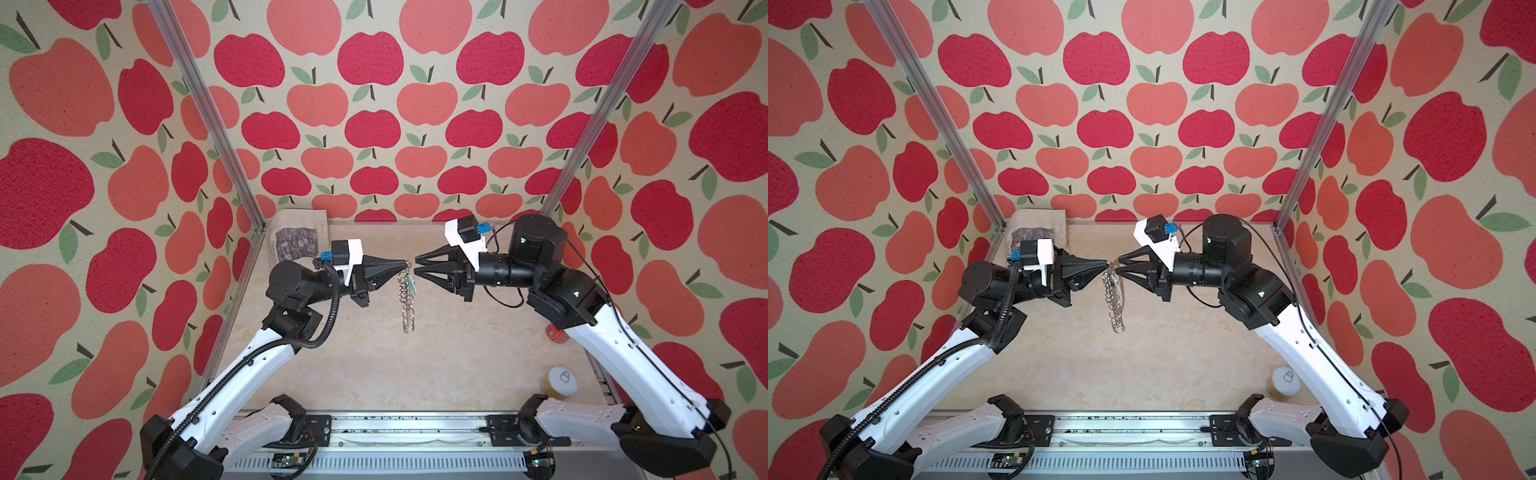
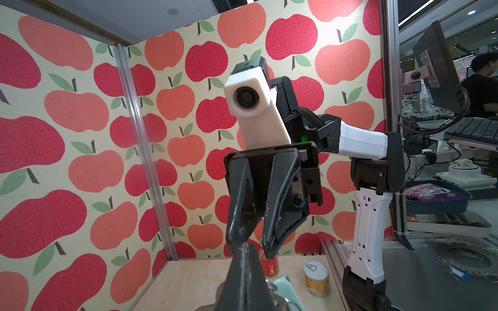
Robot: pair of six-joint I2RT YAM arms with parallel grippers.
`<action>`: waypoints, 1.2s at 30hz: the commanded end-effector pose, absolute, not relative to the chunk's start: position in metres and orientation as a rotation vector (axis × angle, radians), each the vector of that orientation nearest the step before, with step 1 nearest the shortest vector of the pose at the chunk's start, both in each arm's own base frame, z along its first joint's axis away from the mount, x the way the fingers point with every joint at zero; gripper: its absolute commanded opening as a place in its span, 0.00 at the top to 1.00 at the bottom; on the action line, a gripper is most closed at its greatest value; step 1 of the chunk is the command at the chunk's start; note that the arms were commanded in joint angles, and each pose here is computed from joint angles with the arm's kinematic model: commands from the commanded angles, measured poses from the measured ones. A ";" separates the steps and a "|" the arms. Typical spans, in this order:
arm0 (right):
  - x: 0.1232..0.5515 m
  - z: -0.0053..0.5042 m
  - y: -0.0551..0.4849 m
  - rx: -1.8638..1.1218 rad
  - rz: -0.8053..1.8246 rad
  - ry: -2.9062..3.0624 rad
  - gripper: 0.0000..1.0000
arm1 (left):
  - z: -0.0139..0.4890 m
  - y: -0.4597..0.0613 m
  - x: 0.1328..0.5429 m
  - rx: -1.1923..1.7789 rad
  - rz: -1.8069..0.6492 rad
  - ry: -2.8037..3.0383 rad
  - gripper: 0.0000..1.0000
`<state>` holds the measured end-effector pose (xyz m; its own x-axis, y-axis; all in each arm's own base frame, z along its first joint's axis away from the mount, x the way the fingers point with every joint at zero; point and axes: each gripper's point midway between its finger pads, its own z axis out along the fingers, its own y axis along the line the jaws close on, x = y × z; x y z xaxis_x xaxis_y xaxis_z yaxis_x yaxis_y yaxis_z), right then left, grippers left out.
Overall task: Attach keys to a key ring
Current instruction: Insert the key into the keyring.
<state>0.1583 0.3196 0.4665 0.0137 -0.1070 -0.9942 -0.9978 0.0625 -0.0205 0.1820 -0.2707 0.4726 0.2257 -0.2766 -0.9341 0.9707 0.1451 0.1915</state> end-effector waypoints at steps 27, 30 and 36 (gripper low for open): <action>0.152 0.468 0.332 -1.279 1.186 1.273 1.00 | 0.479 -0.269 0.177 1.014 -1.104 0.865 1.00; 0.152 0.467 0.331 -1.291 1.173 1.286 1.00 | 0.476 -0.269 0.178 1.013 -1.105 0.886 1.00; 0.152 0.457 0.322 -1.339 1.092 1.372 1.00 | 0.467 -0.265 0.180 1.004 -1.073 0.974 0.87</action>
